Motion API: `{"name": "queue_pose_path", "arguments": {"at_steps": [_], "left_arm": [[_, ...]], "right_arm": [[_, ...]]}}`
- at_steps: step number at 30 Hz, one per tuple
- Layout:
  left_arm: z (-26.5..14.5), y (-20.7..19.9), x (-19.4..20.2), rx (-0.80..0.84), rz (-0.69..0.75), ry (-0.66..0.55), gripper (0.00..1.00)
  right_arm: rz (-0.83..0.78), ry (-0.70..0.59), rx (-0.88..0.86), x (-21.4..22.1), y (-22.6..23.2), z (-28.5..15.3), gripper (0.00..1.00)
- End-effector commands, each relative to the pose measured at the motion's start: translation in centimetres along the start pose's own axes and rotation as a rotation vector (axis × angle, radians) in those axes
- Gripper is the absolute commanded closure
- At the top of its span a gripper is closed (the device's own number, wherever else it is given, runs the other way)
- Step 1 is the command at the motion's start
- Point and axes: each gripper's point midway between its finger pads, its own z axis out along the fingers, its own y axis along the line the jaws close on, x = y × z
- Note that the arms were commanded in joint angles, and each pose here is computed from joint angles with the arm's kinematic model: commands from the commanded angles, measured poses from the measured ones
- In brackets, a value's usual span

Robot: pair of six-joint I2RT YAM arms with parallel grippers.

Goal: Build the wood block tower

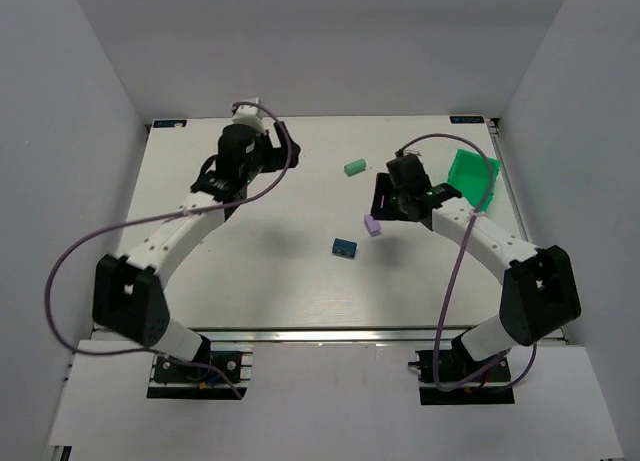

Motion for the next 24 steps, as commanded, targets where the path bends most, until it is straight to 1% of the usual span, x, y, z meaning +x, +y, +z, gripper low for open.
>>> {"name": "queue_pose_path", "arguments": {"at_steps": [1,2,4,5,7,9,11,12,15,18,20,24], "left_arm": [[-4.0,5.6,4.3,-0.287,-0.115,0.08,0.02],[-5.9,6.5,5.4,-0.337,-0.151,0.103,0.02],[-7.8,7.5,6.7,-0.395,-0.158,0.13,0.02],[-9.2,7.8,6.1,-0.423,-0.192,0.096,0.02],[-10.8,8.9,7.7,-0.468,-0.209,0.119,0.02],[-12.3,9.4,8.1,-0.476,-0.219,0.096,0.02],[-13.2,9.8,8.3,-0.486,-0.224,0.089,0.02],[-13.9,10.0,7.8,-0.496,-0.226,0.061,0.02],[-15.0,10.9,8.4,-0.528,-0.219,0.051,0.02],[-15.5,11.2,8.2,-0.544,-0.213,0.038,0.02],[-15.4,10.8,8.0,-0.521,-0.215,0.031,0.02],[-15.4,10.5,8.2,-0.499,-0.218,0.038,0.02]], "right_arm": [[0.094,0.038,0.128,0.6,0.7,0.0,0.88],[0.104,0.026,0.159,0.1,0.9,-0.1,0.87],[0.096,0.075,0.171,1.6,1.9,0.6,0.87],[0.087,0.088,0.163,2.0,2.5,0.8,0.88],[0.059,0.113,0.152,2.8,4.2,1.4,0.92],[0.03,0.135,0.178,3.4,5.2,1.9,0.93],[0.021,0.168,0.214,4.2,5.3,2.1,0.92],[0.009,0.185,0.221,4.8,5.8,2.5,0.92],[0.007,0.179,0.195,4.8,7.8,2.4,0.92],[-0.014,0.186,0.212,5.3,8.4,2.3,0.92],[-0.021,0.187,0.213,5.0,8.9,2.1,0.92],[-0.026,0.224,0.224,6.5,9.1,2.1,0.9]]}}
